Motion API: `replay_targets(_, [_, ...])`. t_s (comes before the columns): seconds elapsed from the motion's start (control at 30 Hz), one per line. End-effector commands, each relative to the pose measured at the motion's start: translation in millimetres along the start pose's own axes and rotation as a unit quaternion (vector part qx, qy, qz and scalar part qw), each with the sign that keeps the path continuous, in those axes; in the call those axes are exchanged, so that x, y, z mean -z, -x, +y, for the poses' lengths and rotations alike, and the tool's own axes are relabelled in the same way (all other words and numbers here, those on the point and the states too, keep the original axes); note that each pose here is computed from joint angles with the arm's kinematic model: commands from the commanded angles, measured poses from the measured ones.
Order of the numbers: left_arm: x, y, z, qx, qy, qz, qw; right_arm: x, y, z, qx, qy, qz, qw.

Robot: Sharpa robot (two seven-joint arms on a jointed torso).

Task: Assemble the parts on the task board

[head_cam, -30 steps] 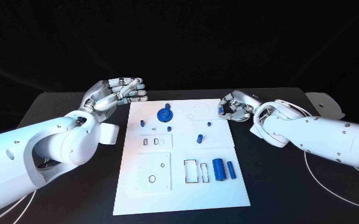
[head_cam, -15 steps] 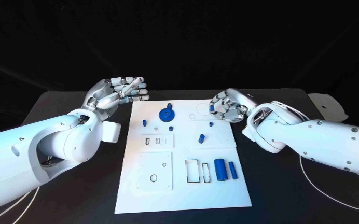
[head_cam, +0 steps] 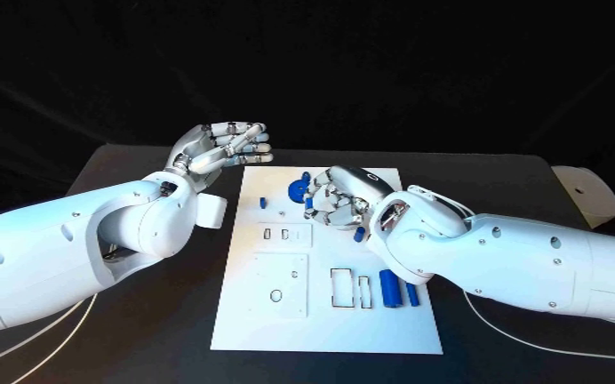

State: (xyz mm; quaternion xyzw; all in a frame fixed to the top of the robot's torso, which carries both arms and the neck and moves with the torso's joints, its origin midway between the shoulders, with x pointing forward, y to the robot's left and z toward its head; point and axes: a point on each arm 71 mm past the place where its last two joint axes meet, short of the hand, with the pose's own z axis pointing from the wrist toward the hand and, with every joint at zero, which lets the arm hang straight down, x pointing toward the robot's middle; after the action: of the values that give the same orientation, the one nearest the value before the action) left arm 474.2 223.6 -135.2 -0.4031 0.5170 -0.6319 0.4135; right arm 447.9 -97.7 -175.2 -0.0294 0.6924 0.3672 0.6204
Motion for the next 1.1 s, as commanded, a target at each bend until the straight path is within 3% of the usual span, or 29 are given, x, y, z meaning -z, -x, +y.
replay_targets(0.03, [-0.9,-2.0,-0.8,0.003,-0.004,0.01,1.0,-2.8,-11.1,2,0.04,-0.007,0.021,0.999])
replay_targets(0.3, [-0.8,-2.2,-0.9,0.003,-0.004,0.011,1.0,-5.4,-38.1,13,0.05,0.006,0.046,0.998])
replay_targets(0.53, [-1.1,-3.1,-0.8,0.004,-0.004,0.012,1.0,-7.3,-51.3,18,0.057,0.011,0.057,0.997])
replay_targets(1.1, [-0.6,-2.2,-0.9,0.004,-0.003,0.012,1.0,-7.4,-54.7,13,0.079,0.005,0.046,0.996])
